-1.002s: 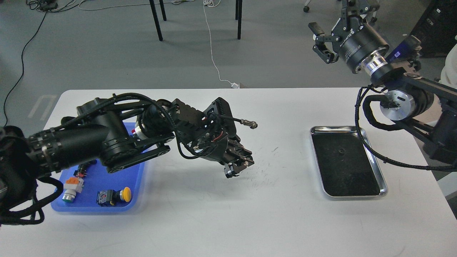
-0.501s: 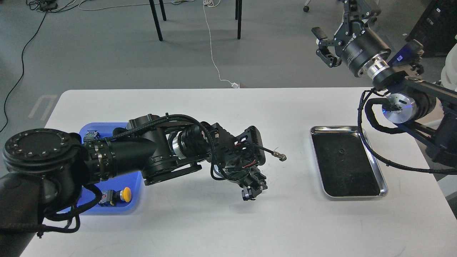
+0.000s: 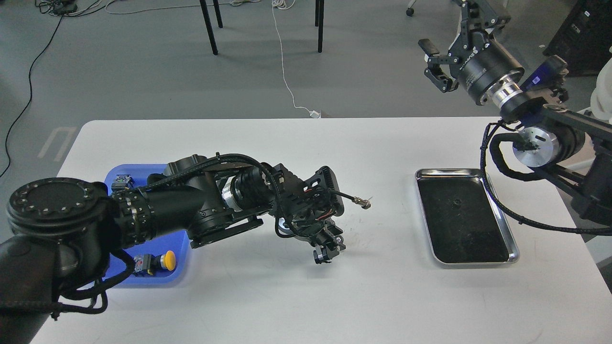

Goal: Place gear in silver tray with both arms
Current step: 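Carry the gear to the table center and release it, then withdraw the left arm back over the blue tray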

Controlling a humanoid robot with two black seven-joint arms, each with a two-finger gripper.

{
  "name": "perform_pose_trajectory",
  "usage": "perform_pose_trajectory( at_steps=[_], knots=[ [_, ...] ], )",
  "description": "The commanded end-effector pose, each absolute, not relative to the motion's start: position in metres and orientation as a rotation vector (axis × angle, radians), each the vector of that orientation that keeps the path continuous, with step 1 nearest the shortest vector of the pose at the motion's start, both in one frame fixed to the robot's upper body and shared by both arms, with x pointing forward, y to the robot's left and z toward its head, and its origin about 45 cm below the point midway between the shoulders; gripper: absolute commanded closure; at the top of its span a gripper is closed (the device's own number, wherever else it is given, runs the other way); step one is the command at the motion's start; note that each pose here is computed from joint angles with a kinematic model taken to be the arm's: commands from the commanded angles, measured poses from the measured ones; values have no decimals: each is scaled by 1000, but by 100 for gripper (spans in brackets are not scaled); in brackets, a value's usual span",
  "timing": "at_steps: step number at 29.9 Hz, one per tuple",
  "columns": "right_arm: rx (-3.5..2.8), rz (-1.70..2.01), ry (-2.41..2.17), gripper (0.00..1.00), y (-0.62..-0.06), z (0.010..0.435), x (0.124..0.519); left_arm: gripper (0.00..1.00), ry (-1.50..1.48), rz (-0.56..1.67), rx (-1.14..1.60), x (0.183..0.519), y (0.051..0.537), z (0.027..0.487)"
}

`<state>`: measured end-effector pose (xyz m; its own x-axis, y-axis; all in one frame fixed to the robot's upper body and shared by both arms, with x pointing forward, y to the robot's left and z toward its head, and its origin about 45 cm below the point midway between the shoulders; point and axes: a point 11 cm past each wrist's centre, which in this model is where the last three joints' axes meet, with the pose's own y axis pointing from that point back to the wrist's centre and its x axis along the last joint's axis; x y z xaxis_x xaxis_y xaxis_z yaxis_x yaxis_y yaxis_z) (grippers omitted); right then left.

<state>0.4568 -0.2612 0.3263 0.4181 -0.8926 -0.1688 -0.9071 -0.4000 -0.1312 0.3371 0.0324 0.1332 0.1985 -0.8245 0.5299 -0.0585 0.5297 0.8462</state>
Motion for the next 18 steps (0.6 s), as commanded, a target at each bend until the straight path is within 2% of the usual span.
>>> perform_pose_trajectory(
  at_steps=[1,3,9,12,15,18],
  knots=[
    [-2466,90,1604,1,-269,328,457,19,-1277,-641,863,335,28,136],
    [-2466,88,1605,1,-270,329,456,18,-1281,-637,856,335,26,138],
    [-2494,67,1634,1,-287,326,451,12,-1277,-478,906,373,73,168],
    [-2683,-5,1593,1,-290,303,436,7,-1120,-232,810,390,103,200],
    [-2904,-122,1485,1,-285,282,419,4,-893,-14,669,389,132,206],
    [-3118,-284,1344,1,-274,261,403,2,-623,253,419,385,154,224]
  ],
)
